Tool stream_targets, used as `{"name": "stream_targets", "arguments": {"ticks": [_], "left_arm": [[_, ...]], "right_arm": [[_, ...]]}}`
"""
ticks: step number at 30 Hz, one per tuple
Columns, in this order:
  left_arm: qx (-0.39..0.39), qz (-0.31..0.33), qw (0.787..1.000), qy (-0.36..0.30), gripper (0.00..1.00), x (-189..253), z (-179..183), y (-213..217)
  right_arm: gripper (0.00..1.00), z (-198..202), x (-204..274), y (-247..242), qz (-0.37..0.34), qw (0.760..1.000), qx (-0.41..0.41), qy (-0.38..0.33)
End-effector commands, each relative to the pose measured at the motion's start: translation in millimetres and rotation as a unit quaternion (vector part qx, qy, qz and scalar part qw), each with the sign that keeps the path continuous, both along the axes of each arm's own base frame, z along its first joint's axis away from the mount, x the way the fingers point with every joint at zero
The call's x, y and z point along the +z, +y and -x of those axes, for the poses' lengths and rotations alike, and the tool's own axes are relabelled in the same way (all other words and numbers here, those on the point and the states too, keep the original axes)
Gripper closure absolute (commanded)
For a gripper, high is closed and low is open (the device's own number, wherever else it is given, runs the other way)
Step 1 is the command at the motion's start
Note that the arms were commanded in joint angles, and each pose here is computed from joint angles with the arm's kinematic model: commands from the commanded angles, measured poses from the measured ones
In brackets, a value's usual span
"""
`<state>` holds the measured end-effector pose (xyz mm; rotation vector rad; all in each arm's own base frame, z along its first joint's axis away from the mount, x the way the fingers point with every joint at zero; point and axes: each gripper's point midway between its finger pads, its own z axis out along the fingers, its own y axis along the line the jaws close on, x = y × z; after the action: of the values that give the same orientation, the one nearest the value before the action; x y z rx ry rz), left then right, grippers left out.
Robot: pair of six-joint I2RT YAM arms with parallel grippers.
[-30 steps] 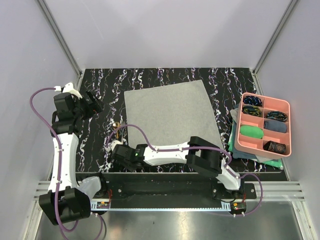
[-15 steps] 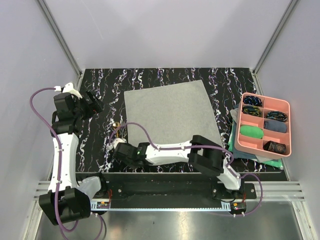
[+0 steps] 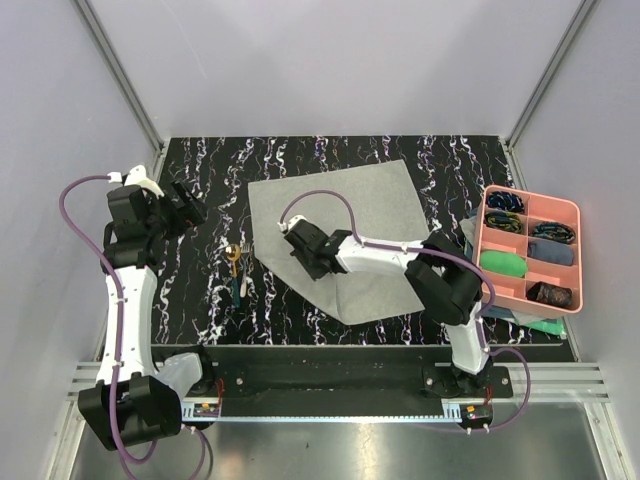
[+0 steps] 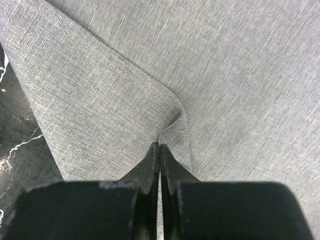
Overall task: Fold the napkin, place the utensils inside, and roll it up
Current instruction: Fold the napkin
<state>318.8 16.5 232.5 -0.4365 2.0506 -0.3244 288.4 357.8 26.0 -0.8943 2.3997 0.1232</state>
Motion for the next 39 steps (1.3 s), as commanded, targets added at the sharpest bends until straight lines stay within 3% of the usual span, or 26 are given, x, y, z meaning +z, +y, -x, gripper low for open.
{"name": "stream_targets", "arguments": {"ticks": [1, 21, 29, 31, 34, 37, 39], "left_arm": [[0.001, -0.005, 1.000, -0.029, 0.01, 12, -6, 3], [-0.006, 0.009, 1.000, -0.018, 0.01, 5, -10, 2], [-0.012, 0.018, 1.000, -0.012, 0.01, 1, -12, -1], [-0.013, 0.019, 1.000, -0.012, 0.01, 1, -12, -1], [-0.016, 0.023, 1.000, -0.012, 0.01, 0, -12, -2], [-0.020, 0.027, 0.999, -0.014, 0.01, 1, -12, -4], [-0.021, 0.028, 0.999, -0.014, 0.01, 1, -12, -5]], "right_arm": [[1.00, -28, 42, 8, -0.058, 0.998, 0.007, -0.032], [1.00, -165, 25, -84, -0.006, 0.993, -0.087, -0.085], [1.00, -181, 33, -99, -0.035, 0.992, -0.096, -0.074], [0.93, -170, 41, -91, -0.069, 0.993, -0.085, -0.055], [0.72, -152, 41, -82, -0.104, 0.993, -0.059, -0.018], [0.64, -138, 31, -78, -0.115, 0.992, -0.051, 0.016], [0.63, -133, 26, -77, -0.117, 0.992, -0.050, 0.026]]}}
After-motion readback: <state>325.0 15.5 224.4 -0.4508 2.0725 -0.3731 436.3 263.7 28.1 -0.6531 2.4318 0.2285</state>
